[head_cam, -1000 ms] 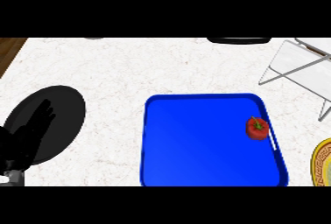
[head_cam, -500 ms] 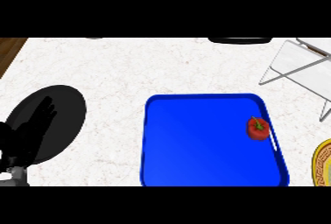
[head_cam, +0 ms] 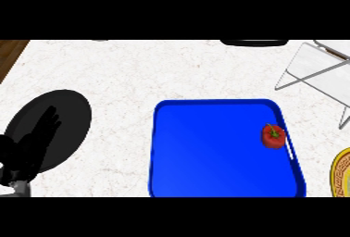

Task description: Pick the croissant from the tray and place it in the tiered shelf

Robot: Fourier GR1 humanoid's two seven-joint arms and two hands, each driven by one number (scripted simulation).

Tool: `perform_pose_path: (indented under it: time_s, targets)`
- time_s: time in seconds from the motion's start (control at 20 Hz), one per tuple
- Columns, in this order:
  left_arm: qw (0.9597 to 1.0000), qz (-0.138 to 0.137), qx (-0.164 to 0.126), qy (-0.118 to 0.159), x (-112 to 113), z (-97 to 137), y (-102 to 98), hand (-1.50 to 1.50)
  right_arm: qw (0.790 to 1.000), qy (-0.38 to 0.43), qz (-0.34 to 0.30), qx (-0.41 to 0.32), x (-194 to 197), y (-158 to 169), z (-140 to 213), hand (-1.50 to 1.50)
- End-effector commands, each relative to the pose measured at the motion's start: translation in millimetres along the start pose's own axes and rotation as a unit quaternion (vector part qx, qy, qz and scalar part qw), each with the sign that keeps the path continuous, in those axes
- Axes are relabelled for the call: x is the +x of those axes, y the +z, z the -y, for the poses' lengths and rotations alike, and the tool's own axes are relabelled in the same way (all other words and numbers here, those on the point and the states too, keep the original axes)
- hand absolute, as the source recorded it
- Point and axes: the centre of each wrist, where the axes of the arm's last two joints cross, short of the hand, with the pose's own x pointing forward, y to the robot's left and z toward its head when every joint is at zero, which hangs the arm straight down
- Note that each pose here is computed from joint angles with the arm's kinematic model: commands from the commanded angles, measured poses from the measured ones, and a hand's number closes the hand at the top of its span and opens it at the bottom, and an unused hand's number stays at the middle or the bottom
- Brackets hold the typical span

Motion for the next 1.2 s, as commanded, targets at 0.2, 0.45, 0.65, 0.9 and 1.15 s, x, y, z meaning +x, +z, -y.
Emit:
perform_pose_path:
  time_s: [0.2, 0.45, 0.65, 0.9, 1.15]
  targets:
    - [0.9999, 0.002, -0.010, -0.004, 2.9, -2.4, 4.2, 0.00, 0.996, -0.038, -0.081, -0.009, -40.8, -39.4, -18.9, 1.50]
    - [1.0000, -0.005, -0.002, -0.007, 12.5, 2.2, -13.6, 0.00, 0.998, 0.021, -0.061, 0.008, -48.7, -47.1, -35.0, -1.50]
    - [1.0000, 0.001, -0.001, 0.005, 27.9, -17.5, -15.7, 0.00, 0.999, 0.013, -0.047, 0.008, -51.7, -46.4, -37.4, -1.50]
    - [1.0000, 0.003, -0.008, -0.001, 10.4, 1.0, -9.6, 0.00, 0.997, -0.069, -0.044, -0.008, -64.5, -49.4, -50.9, -1.50]
    - [0.9999, -0.001, 0.010, 0.001, -4.9, -4.7, -0.1, 0.00, 0.984, -0.169, -0.059, 0.000, -61.5, -51.8, -16.2, -1.50]
